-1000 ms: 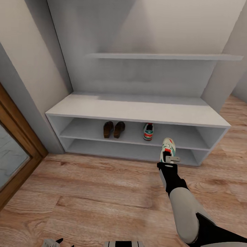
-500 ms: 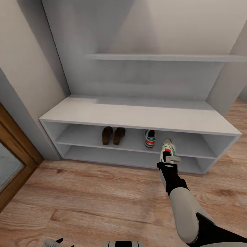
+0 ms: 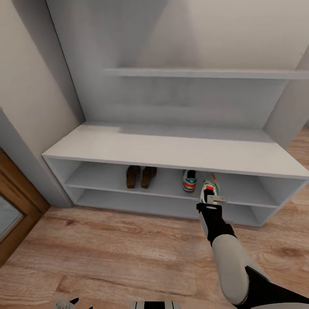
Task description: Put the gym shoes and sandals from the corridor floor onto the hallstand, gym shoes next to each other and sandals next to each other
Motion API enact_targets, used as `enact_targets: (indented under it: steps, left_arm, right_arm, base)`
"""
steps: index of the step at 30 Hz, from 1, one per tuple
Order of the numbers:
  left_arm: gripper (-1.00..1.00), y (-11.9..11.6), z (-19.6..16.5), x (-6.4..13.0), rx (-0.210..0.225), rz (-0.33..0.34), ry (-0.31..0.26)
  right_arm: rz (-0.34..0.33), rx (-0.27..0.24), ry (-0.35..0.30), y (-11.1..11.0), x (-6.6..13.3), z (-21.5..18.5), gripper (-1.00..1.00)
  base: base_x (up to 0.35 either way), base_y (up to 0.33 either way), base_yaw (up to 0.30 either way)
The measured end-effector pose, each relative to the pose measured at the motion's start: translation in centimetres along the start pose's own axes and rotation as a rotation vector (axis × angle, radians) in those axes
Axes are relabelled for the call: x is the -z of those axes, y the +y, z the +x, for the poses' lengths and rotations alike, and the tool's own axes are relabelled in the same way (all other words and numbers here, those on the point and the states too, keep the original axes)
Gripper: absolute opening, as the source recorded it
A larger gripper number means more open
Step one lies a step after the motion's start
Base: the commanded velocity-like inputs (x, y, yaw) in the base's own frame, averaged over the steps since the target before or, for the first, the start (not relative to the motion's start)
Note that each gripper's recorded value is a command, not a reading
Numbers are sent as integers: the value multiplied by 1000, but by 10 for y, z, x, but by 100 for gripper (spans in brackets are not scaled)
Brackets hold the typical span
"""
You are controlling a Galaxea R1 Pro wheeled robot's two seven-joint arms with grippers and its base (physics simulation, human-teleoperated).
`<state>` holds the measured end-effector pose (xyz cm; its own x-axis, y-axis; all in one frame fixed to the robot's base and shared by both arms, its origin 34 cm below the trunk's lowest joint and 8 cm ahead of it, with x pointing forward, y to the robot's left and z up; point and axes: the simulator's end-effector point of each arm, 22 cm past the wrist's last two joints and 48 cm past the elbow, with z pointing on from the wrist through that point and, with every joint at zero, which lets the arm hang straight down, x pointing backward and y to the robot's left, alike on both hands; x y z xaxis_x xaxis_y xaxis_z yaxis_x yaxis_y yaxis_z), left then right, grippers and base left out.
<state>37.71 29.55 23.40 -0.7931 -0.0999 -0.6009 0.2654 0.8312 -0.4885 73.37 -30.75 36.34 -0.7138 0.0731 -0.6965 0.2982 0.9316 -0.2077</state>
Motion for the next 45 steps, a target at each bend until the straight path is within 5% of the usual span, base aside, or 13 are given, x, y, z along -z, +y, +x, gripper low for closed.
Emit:
enact_targets:
  steps: [17,45]
  left_arm:
    - [100,-1,0,-1,2,1,-1]
    - [100,-1,0,-1,2,1,0]
  right_arm:
    - [1,0,0,0,0,0,-100]
    - [2,0,1,-1,0,0,-100]
  base:
    - [236,-40,0]
    - [74,-25,0]
